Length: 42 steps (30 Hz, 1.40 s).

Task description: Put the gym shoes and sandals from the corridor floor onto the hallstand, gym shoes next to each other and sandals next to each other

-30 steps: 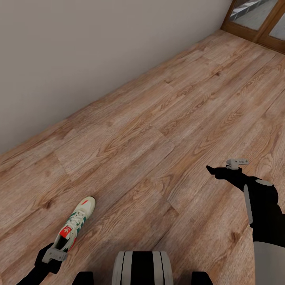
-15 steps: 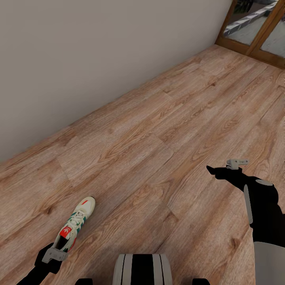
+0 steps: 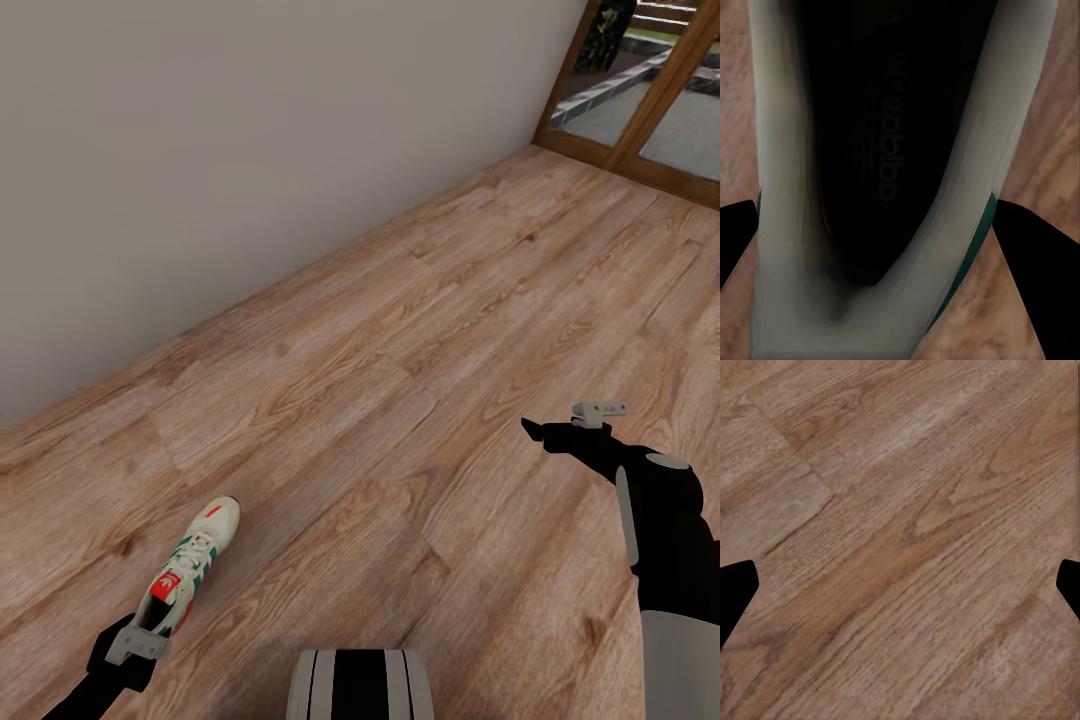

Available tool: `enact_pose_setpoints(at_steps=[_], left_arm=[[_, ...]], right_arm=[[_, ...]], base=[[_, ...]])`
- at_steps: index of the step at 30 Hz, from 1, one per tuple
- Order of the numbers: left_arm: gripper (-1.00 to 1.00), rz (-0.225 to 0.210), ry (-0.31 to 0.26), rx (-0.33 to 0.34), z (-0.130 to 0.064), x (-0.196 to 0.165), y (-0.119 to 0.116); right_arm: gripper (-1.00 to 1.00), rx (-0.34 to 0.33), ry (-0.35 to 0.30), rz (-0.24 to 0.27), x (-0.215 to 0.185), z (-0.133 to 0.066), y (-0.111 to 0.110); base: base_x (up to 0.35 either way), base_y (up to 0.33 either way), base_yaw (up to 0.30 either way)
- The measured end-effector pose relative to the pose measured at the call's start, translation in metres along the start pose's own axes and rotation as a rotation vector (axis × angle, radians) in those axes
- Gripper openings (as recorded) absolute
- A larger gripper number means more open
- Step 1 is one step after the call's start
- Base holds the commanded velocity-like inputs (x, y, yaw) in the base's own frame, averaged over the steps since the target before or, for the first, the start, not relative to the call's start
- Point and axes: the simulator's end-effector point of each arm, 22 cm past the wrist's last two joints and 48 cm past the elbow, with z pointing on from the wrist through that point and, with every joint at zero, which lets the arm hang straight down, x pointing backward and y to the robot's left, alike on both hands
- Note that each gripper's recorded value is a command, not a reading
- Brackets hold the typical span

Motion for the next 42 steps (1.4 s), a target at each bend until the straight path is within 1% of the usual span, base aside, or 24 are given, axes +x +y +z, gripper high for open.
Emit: enact_pose_setpoints(at_steps=[10,13,14,21,23,26,27,28,31,36,38,40,42], left_arm=[[-1.0,-0.002,-0.038,-0.017,-0.004,-0.019,0.008],[-1.0,-0.014,-0.051,-0.035,-0.007,-0.024,0.015],[-1.0,-0.03,-0.056,-0.055,-0.009,-0.025,0.022],[-1.0,-0.036,-0.086,-0.066,-0.014,-0.039,0.026],[-1.0,-0.048,-0.098,-0.076,-0.016,-0.044,0.03],[-1.0,-0.113,-0.126,-0.123,-0.02,-0.051,0.043],[-1.0,-0.123,-0.134,-0.13,-0.021,-0.053,0.045],[-1.0,-0.145,-0.144,-0.146,-0.023,-0.056,0.049],[-1.0,-0.175,-0.169,-0.166,-0.026,-0.064,0.055],[-1.0,-0.194,-0.206,-0.198,-0.032,-0.079,0.064],[-1.0,-0.208,-0.213,-0.23,-0.034,-0.082,0.068],[-1.0,-0.225,-0.215,-0.269,-0.035,-0.084,0.067],[-1.0,-0.233,-0.223,-0.286,-0.036,-0.088,0.065]], right_arm=[[1.0,0.002,-0.041,-0.001,-0.023,-0.016,-0.001],[1.0,0.002,-0.054,-0.002,-0.031,-0.021,-0.001],[1.0,0.002,-0.06,-0.002,-0.034,-0.023,-0.001],[1.0,0.003,-0.101,-0.003,-0.056,-0.039,-0.001],[1.0,0.004,-0.112,-0.004,-0.061,-0.044,-0.001],[1.0,0.005,-0.134,-0.009,-0.071,-0.053,-0.002],[1.0,0.006,-0.142,-0.01,-0.075,-0.056,-0.002],[1.0,0.006,-0.152,-0.012,-0.079,-0.06,-0.001],[1.0,0.004,-0.163,-0.014,-0.082,-0.068,0.001],[1.0,-0.006,-0.171,-0.01,-0.08,-0.079,0.007],[1.0,-0.007,-0.199,-0.018,-0.085,-0.085,0.01],[1.0,-0.004,-0.247,-0.043,-0.093,-0.091,0.011],[1.0,-0.003,-0.252,-0.053,-0.086,-0.096,0.011]], base=[[0.0,0.0,0.0],[0.0,0.0,-0.018],[0.0,0.0,-0.058],[0.0,0.0,-0.064],[0.0,0.0,-0.052],[0.0,0.0,-0.019],[0.0,0.0,-0.009],[0.0,0.0,-0.007],[0.0,0.0,-0.004],[0.0,0.0,-0.001],[0.0,0.0,0.0],[0.0,0.0,0.0],[0.0,0.0,0.0]])
